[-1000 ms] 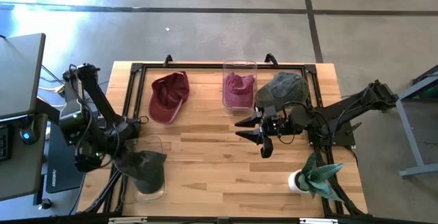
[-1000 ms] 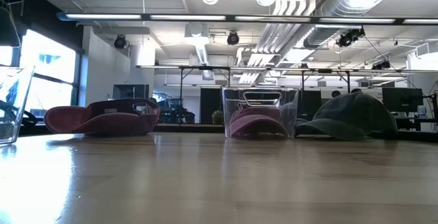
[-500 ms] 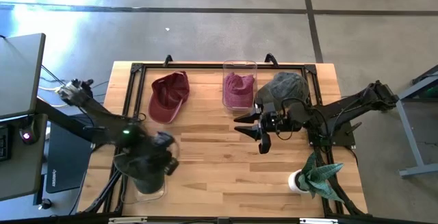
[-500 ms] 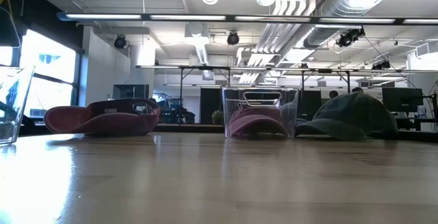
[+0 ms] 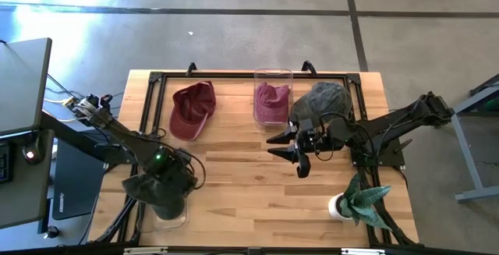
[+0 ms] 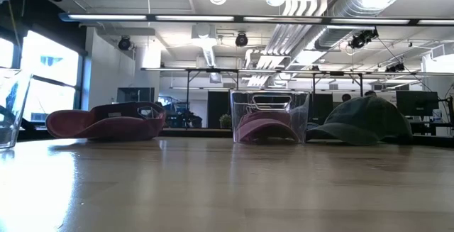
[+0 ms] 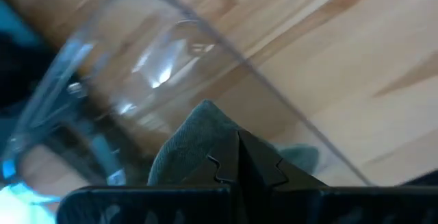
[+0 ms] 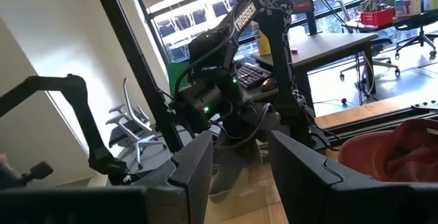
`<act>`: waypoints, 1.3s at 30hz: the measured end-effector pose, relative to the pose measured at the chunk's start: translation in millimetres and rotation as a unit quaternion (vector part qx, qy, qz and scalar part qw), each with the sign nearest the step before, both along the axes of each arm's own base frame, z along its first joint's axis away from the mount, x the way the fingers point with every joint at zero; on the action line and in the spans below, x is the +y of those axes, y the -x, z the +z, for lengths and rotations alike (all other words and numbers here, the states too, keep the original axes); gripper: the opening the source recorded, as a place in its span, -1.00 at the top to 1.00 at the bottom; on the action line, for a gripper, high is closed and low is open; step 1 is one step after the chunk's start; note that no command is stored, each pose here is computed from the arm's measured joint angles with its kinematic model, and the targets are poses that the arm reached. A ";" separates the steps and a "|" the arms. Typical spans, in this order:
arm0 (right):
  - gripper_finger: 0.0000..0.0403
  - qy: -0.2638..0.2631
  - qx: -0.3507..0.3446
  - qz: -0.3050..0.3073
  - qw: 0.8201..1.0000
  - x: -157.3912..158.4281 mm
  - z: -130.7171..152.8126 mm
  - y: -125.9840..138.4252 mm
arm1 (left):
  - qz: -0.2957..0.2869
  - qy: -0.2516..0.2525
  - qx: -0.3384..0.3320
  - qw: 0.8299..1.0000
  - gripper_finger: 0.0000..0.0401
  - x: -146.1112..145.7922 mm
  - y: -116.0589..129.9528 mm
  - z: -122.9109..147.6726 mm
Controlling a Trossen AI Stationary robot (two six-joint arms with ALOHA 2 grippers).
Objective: Pick & Place hat
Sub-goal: Put the left black cap into the bottom transparent bin
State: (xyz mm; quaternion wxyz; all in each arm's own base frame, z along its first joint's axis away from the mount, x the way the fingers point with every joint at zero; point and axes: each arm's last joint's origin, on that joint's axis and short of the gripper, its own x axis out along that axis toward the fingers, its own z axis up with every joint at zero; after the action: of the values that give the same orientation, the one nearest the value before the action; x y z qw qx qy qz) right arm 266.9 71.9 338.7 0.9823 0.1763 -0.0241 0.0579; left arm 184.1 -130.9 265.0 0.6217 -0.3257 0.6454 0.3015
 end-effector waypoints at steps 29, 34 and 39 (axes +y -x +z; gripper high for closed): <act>0.31 0.004 0.002 -0.003 1.000 -0.2 -0.5 -0.1 | 0.031 0.067 -0.089 0.993 0.58 2.8 12.2 -2.7; 0.31 0.005 0.003 -0.003 1.000 -0.2 -0.7 -0.1 | 0.064 0.119 -0.092 0.987 0.57 4.4 21.1 38.2; 0.31 0.005 0.004 0.004 1.000 0.1 -1.0 -0.1 | 0.107 0.174 -0.019 0.979 0.71 -8.2 38.4 57.4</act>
State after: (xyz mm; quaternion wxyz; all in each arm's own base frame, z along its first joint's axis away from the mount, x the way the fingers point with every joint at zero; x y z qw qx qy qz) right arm 267.0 72.0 337.8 0.9832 0.1712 -0.0189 0.0608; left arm 145.7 -139.1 322.4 0.5320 -0.5020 0.6372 0.2429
